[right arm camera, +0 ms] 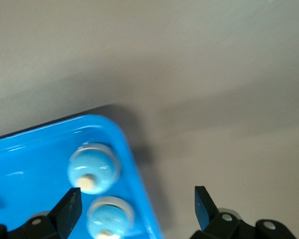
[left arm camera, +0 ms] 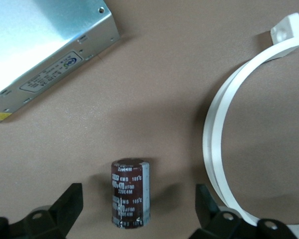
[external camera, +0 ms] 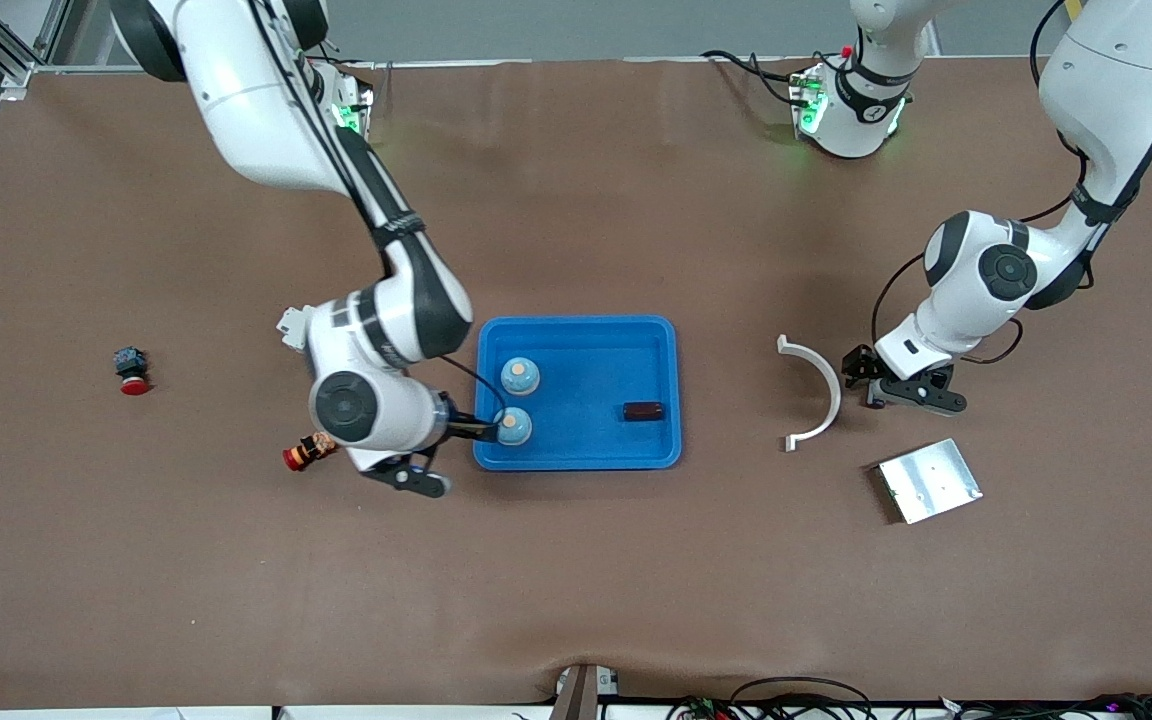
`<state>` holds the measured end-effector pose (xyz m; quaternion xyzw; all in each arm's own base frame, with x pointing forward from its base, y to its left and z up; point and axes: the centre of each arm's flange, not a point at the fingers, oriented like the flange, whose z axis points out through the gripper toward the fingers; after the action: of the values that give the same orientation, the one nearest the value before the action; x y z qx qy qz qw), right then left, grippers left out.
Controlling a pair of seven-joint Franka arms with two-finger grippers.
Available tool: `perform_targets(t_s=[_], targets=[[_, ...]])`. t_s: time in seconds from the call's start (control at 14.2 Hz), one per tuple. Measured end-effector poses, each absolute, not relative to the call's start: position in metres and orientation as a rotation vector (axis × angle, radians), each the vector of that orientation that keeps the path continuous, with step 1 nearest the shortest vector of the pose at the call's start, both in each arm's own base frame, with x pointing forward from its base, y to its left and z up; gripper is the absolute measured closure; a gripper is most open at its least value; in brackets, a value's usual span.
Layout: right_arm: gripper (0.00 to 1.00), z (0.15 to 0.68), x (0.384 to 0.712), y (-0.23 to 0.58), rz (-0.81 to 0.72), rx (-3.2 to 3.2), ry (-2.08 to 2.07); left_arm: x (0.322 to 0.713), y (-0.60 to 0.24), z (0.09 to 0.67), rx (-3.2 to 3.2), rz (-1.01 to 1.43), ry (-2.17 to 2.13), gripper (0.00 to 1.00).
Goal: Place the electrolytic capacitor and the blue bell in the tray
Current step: 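Return the right gripper to rest while the left gripper grasps the capacitor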
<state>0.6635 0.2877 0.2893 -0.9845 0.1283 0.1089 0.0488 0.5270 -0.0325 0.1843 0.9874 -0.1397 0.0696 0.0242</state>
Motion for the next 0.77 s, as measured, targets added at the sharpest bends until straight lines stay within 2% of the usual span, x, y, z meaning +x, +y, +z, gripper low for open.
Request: perform_targets(t_s=[0.07,0.14,0.35,0.49,0.77], targets=[[0.0,0.309,0.671,0.256,0.339,-2.988,0.372,0.527,-0.032,0.184,3.055,0.216,-0.432,0.04],[0.0,0.328,0.676,0.221,0.348,-2.973,0.369,0.527,-0.032,0.184,3.055,0.216,-0.432,0.12],[0.0,0.38,0.675,0.112,0.399,-2.929,0.341,0.528,-0.032,0.185,3.055,0.217,-0.431,0.44],[0.0,0.416,0.669,0.04,0.379,-2.9,0.365,0.528,-0.032,0.185,3.056,0.218,-0.431,0.65],[0.0,0.487,0.638,-0.072,0.289,-2.922,0.185,0.529,-0.032,0.185,3.056,0.22,-0.431,0.66]])
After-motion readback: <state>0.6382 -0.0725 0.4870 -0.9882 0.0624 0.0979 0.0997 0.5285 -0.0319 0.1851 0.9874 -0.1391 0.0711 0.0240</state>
